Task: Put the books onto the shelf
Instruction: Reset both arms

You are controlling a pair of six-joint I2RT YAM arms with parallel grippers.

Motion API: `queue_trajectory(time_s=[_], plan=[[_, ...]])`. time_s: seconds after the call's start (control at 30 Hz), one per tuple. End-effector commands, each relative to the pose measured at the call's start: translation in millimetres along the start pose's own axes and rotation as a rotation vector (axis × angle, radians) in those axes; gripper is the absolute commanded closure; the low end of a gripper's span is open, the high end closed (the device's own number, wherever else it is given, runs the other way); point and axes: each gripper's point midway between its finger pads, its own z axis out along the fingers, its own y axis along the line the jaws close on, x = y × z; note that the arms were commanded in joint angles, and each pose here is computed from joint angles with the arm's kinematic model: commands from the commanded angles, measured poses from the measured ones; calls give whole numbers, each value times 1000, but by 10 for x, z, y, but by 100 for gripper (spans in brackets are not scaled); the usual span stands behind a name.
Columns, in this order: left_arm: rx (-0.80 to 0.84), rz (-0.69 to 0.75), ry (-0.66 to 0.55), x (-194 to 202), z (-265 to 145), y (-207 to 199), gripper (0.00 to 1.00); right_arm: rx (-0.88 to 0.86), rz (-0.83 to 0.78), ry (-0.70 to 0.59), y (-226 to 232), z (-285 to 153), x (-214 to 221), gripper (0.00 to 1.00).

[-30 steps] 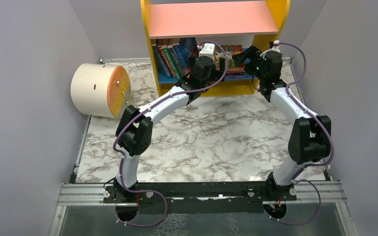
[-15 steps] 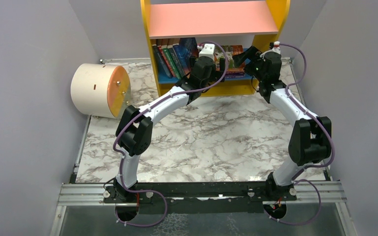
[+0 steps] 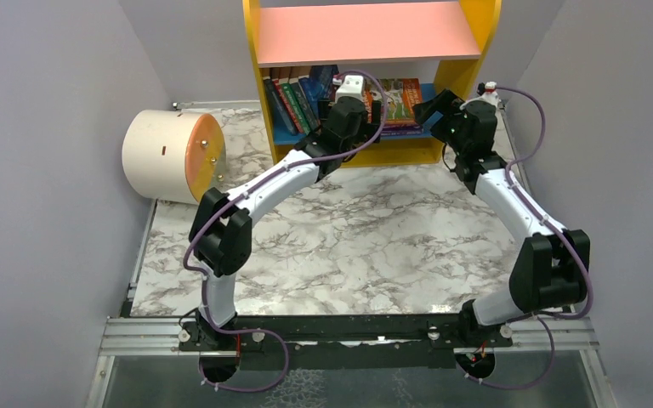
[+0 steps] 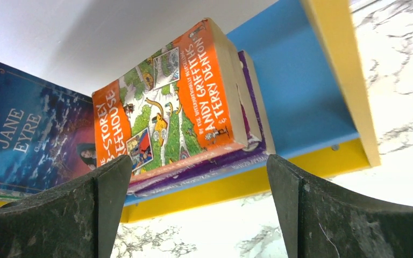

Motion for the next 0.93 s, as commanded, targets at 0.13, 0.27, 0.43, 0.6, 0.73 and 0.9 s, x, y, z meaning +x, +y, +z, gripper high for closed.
queue_trajectory(time_s=[0.13,0.27,0.43,0.6,0.73,0.9], plan=[[49,-14,-70,-524,-866,123,1,118,-90,-18,-215,-690,-116,3],[83,-36,-71,-500,-1235,233,1,-2,-62,-72,-148,-1181,-5,0],[97,-41,-82,-478,-1470,323,1,-147,-56,-146,-12,-1530,26,0],[117,-39,-63,-378,-1554,345,1,-141,-32,-9,29,-1567,196,0],[176,-39,-40,-336,-1596,252,1,-166,-16,-35,20,-1686,227,0],[239,-33,-60,-390,-1720,188,1,-281,-81,-196,217,-1989,-60,0]])
